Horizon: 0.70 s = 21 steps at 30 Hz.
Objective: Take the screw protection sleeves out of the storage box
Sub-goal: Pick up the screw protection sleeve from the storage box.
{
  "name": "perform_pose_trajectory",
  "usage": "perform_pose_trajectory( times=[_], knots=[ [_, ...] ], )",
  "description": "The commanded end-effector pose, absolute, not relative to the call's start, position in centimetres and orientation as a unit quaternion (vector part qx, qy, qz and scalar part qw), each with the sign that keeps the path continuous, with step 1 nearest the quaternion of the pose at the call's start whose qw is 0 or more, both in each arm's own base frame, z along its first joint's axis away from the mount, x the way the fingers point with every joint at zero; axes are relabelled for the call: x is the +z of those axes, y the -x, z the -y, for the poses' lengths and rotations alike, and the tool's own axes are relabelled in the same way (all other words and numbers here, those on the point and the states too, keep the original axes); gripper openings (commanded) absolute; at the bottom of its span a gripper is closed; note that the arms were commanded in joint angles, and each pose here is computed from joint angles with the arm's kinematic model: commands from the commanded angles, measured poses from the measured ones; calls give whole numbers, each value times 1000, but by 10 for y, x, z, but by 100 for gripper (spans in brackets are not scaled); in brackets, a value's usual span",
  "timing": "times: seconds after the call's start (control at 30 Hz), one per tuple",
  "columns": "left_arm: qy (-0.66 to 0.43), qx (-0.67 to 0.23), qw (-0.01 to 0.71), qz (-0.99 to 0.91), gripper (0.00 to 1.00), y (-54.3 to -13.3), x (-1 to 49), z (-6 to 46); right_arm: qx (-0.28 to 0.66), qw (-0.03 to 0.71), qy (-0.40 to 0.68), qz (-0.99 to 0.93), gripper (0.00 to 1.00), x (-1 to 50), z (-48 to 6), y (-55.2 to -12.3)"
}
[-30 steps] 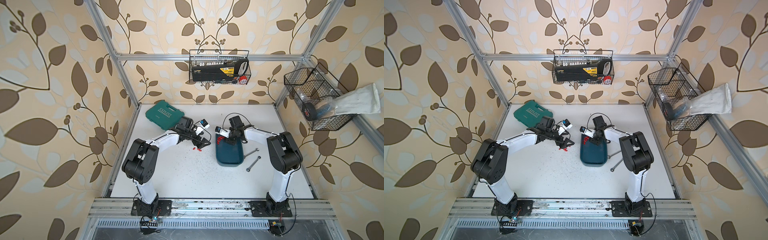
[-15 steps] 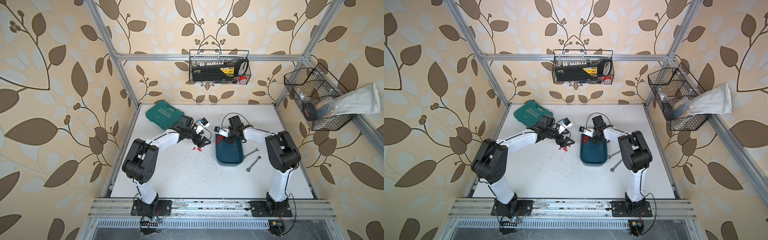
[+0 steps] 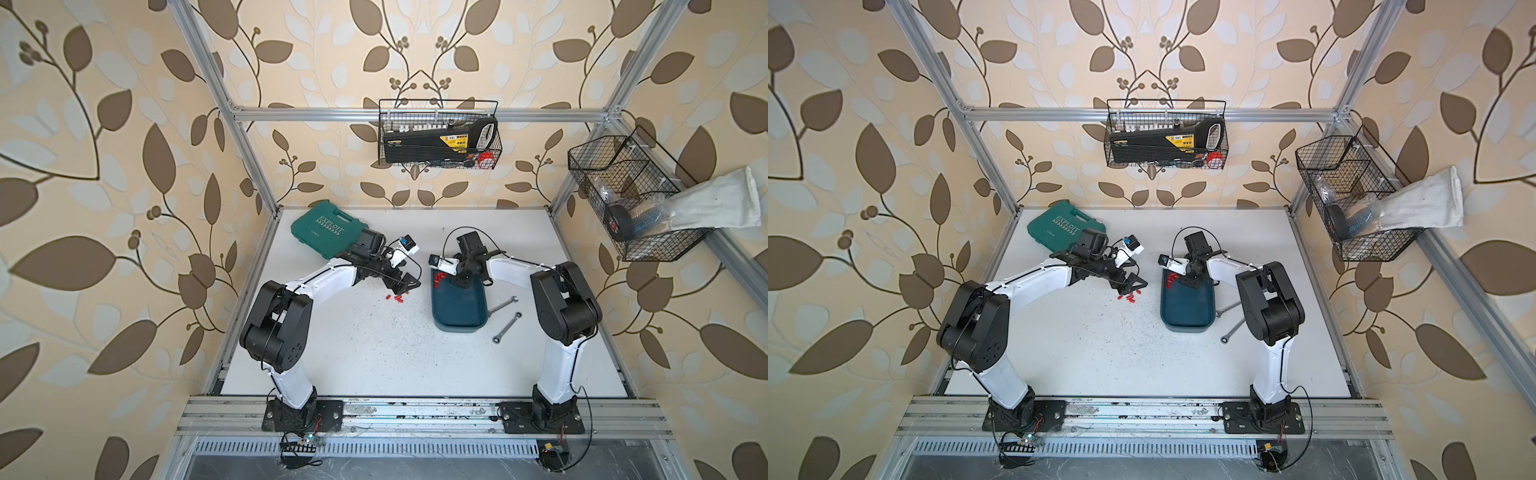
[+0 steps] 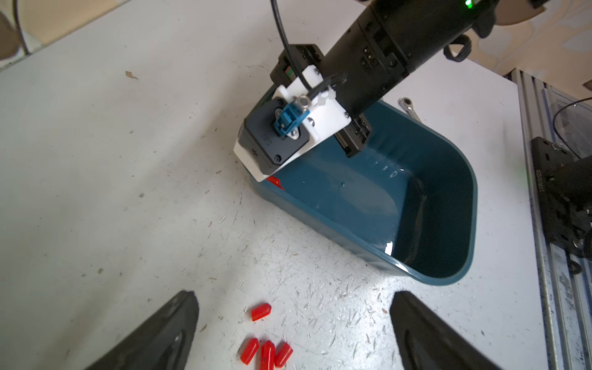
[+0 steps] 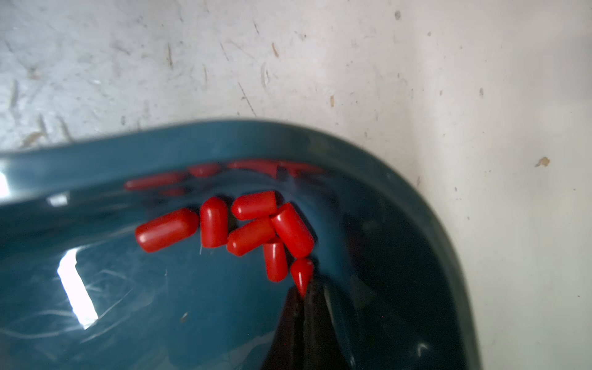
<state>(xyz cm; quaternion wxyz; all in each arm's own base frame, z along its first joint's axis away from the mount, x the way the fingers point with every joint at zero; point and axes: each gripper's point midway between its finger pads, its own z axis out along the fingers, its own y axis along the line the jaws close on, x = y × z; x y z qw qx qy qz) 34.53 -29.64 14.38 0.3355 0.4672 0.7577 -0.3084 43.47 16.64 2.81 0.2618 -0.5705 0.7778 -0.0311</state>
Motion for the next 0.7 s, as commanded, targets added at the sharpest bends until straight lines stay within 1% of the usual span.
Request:
perform_pose_trajectory(
  times=[0.0, 0.2, 0.3, 0.47, 0.67],
  knots=[
    [-482, -292, 363, -742, 99, -345, 168, 292, -22, 248, 568, -785, 0, 37, -161, -418],
    [-484, -277, 368, -744, 99, -346, 172, 279, -4, 257, 561, -787, 0, 64, -161, -402],
    [-485, -279, 361, -746, 99, -341, 168, 268, 32, 262, 551, -792, 0, 86, -168, -385],
    [-492, -290, 345, -745, 99, -326, 159, 239, 142, 263, 522, -799, 0, 125, -204, -353],
    [-483, -293, 324, -759, 99, -311, 156, 200, 200, 250, 520, -792, 0, 134, -260, -335]
  ],
)
